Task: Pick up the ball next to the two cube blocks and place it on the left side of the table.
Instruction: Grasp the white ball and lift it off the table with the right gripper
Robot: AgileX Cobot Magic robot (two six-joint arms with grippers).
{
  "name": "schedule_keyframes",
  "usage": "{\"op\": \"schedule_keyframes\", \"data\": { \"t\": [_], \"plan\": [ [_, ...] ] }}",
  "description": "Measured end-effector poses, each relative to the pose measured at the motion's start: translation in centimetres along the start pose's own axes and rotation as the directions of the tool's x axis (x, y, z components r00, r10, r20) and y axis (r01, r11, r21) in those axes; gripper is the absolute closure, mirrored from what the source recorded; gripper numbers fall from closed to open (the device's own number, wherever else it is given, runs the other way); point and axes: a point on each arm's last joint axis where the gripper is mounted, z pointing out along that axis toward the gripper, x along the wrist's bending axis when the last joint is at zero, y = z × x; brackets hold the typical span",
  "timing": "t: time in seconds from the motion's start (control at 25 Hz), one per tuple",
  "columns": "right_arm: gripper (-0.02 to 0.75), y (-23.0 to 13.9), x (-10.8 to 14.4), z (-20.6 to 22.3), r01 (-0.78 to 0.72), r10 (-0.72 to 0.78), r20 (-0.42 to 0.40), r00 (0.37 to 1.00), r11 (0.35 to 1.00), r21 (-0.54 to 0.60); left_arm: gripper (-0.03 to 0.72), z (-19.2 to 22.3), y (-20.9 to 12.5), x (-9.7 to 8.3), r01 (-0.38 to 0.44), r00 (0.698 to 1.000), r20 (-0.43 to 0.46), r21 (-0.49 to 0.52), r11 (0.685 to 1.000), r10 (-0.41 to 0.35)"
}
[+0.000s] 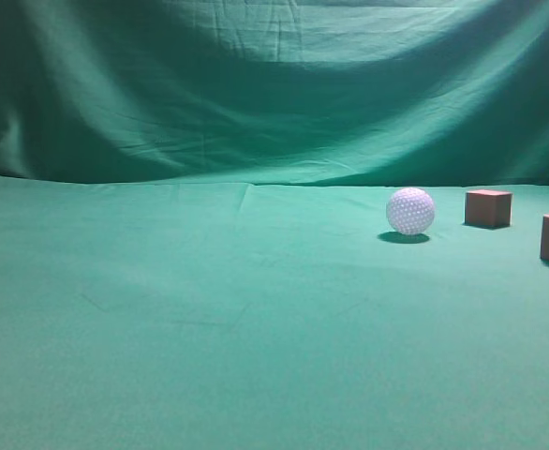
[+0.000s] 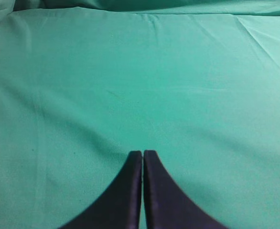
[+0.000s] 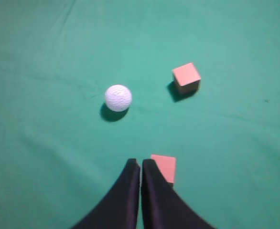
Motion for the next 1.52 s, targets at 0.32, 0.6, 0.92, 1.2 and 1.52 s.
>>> {"op": "schedule_keyframes", "data": {
  "t": [0.32, 0.6, 0.92, 1.2, 1.52],
  "plan": [
    [0.738, 3.7, 3.2, 9.2, 0.188, -0.16, -0.141, 0.977, 0.959, 0.211, 0.688, 0.0, 0.0, 0.0, 0.0, 1.0, 0.0, 0.0, 1.0, 0.0],
    [0.47, 5.2, 2.5, 17.4, 0.196, -0.157, -0.146, 0.977, 0.928, 0.315, 0.688, 0.0, 0.0, 0.0, 0.0, 1.0, 0.0, 0.0, 1.0, 0.0],
    [0.106, 5.6, 1.9, 22.4, 0.202, -0.159, -0.146, 0.976, 0.914, 0.352, 0.688, 0.0, 0.0, 0.0, 0.0, 1.0, 0.0, 0.0, 1.0, 0.0],
    [0.235, 4.5, 1.3, 24.5, 0.23, -0.195, -0.129, 0.972, 0.893, 0.386, 0.688, 0.0, 0.0, 0.0, 0.0, 1.0, -0.001, 0.0, 1.0, 0.0],
    [0.434, 4.2, 1.1, 25.1, 0.244, -0.21, -0.127, 0.969, 0.883, 0.401, 0.688, 0.0, 0.0, 0.0, 0.0, 1.0, -0.001, 0.0, 1.0, 0.0]
  ]
}}
